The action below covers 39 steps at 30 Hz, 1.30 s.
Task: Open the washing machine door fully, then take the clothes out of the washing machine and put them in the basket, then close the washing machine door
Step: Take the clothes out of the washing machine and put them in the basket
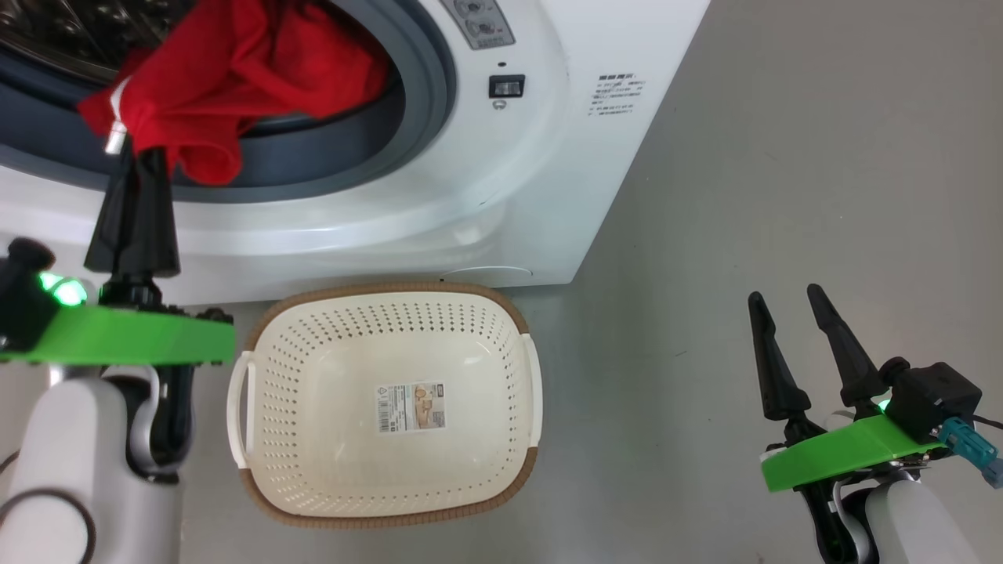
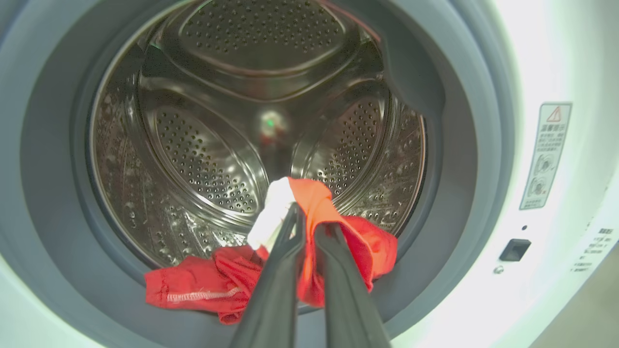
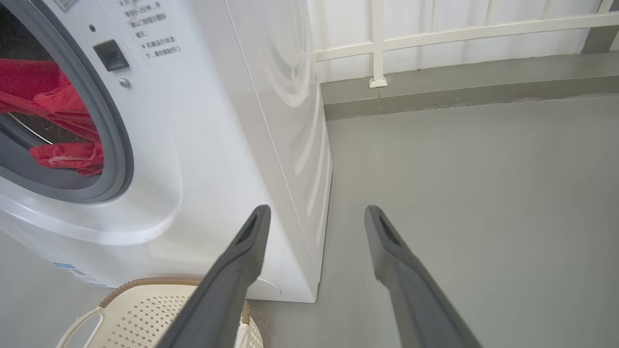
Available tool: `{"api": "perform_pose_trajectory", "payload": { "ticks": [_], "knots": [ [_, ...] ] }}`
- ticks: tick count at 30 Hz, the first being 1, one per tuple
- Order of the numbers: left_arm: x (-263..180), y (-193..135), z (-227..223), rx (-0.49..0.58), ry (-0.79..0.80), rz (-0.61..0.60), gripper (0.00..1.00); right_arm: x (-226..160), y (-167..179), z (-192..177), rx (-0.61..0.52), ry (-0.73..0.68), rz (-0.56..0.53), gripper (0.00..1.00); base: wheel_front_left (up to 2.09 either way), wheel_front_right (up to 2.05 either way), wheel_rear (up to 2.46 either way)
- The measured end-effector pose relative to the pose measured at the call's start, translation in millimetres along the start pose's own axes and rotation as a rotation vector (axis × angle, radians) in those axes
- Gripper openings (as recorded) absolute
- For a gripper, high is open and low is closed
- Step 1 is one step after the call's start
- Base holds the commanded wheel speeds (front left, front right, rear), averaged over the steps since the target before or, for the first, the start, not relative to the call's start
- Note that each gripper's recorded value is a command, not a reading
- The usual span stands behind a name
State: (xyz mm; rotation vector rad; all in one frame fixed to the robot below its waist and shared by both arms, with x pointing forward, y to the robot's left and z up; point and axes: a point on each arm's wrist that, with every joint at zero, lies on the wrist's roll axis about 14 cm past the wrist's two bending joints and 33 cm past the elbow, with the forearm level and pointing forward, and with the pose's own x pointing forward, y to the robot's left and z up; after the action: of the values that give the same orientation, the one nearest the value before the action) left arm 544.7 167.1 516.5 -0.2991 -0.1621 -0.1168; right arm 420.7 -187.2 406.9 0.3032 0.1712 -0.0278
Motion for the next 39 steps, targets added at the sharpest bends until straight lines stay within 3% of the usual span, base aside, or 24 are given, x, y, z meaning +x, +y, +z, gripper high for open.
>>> {"api": "perform_pose_trajectory", "payload": {
  "ticks": [19,28,39],
  "knots": [
    [-33.0,-24.4,98.5,0.016,-0.331,-0.042,0.00,0.5,-1.3,-1.0,0.000,0.002,-0.004,1.00,0.00,0.00,0.00],
    [-38.1,-19.2,33.0,-0.019,-0.136,-0.018,0.00,0.8,-2.3,-6.3,0.000,0.017,-0.006,1.00,0.00,0.00,0.00],
    [-67.9,-3.9,-94.0,-0.066,0.248,0.043,0.00,2.5,-7.5,-17.4,-0.003,0.047,-0.019,1.00,0.00,0.00,0.00]
  ]
}}
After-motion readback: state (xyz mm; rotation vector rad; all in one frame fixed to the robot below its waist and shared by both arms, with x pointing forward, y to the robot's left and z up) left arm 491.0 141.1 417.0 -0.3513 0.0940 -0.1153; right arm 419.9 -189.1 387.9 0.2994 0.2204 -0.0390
